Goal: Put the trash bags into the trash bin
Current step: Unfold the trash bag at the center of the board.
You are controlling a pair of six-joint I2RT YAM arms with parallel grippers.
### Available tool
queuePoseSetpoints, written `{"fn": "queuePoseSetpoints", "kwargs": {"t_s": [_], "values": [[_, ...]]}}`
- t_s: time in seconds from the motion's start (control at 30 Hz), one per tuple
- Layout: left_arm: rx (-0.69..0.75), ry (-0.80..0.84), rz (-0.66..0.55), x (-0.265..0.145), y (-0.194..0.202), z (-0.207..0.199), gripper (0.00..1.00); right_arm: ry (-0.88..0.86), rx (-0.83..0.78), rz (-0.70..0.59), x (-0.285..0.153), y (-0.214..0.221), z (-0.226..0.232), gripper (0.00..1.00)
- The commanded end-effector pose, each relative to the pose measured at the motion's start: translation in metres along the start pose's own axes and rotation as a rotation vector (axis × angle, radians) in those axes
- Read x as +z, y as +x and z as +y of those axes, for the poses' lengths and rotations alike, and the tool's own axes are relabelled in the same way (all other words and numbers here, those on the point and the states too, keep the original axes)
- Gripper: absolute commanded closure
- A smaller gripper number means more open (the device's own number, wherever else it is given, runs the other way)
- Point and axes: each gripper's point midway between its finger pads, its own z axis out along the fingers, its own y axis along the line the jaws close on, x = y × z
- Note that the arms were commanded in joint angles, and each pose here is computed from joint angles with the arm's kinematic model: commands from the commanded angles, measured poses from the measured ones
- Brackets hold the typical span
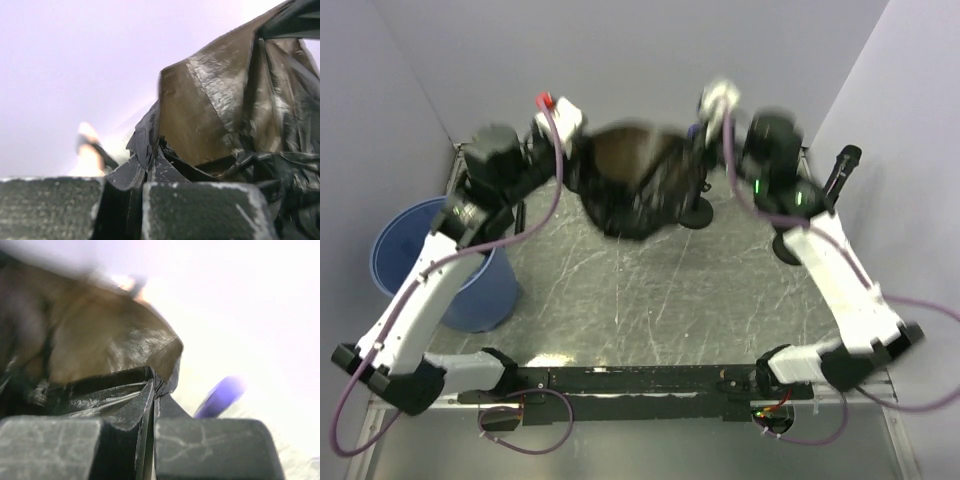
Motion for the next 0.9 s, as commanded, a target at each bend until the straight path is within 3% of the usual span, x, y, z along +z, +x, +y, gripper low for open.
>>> {"fn": "queuePoseSetpoints", "kwargs": {"t_s": [0.0,0.07,0.17,0.23,0.3,0.37,0.4,0.47,0.5,0.53,0.57,0.6,0.67,0.73,0.87], "values": [[0.073,-0.247,-0.207,0.014,-0.104,0.063,0.99,0.239,-0.061,-0.254,0.019,-0.124,-0.09,1.0],[0.11,-0.327,-0.406,-0.008,-0.175,0.083,0.99,0.313,-0.141,-0.497,-0.019,-0.214,-0.103,1.0],[0.204,-0.409,-0.723,-0.068,-0.262,0.09,0.99,0.359,-0.295,-0.817,-0.086,-0.3,-0.092,1.0],[0.279,-0.431,-0.844,-0.097,-0.289,0.083,0.99,0.356,-0.404,-0.946,-0.117,-0.326,-0.07,1.0],[0.374,-0.407,-0.854,-0.099,-0.285,0.068,0.99,0.346,-0.487,-0.956,-0.12,-0.319,-0.053,1.0],[0.365,-0.377,-0.747,-0.07,-0.235,0.061,0.99,0.332,-0.487,-0.862,-0.094,-0.275,-0.048,1.0],[0.355,-0.331,-0.601,-0.034,-0.175,0.052,0.99,0.321,-0.457,-0.749,-0.064,-0.23,-0.049,1.0],[0.339,-0.187,-0.262,0.024,-0.021,0.019,0.99,0.278,-0.35,-0.416,0.004,-0.092,-0.048,1.0],[0.33,-0.091,-0.054,0.035,0.062,-0.002,0.99,0.18,-0.273,-0.156,0.034,0.009,-0.03,1.0],[0.316,0.101,0.145,0.03,0.146,-0.04,0.99,0.009,-0.169,0.159,0.036,0.122,0.008,1.0],[0.283,0.265,0.291,0.009,0.204,-0.072,0.99,-0.129,-0.085,0.289,0.017,0.175,0.044,1.0],[0.246,0.381,0.382,-0.018,0.238,-0.096,0.99,-0.227,-0.033,0.338,-0.012,0.206,0.075,1.0],[0.164,0.485,0.406,-0.057,0.245,-0.121,0.99,-0.299,0.025,0.309,-0.055,0.22,0.11,1.0],[0.127,0.43,0.309,-0.07,0.218,-0.119,0.99,-0.286,0.012,0.239,-0.08,0.209,0.115,1.0],[0.15,0.262,0.108,-0.056,0.148,-0.088,0.99,-0.151,-0.04,0.153,-0.063,0.152,0.076,1.0]]}}
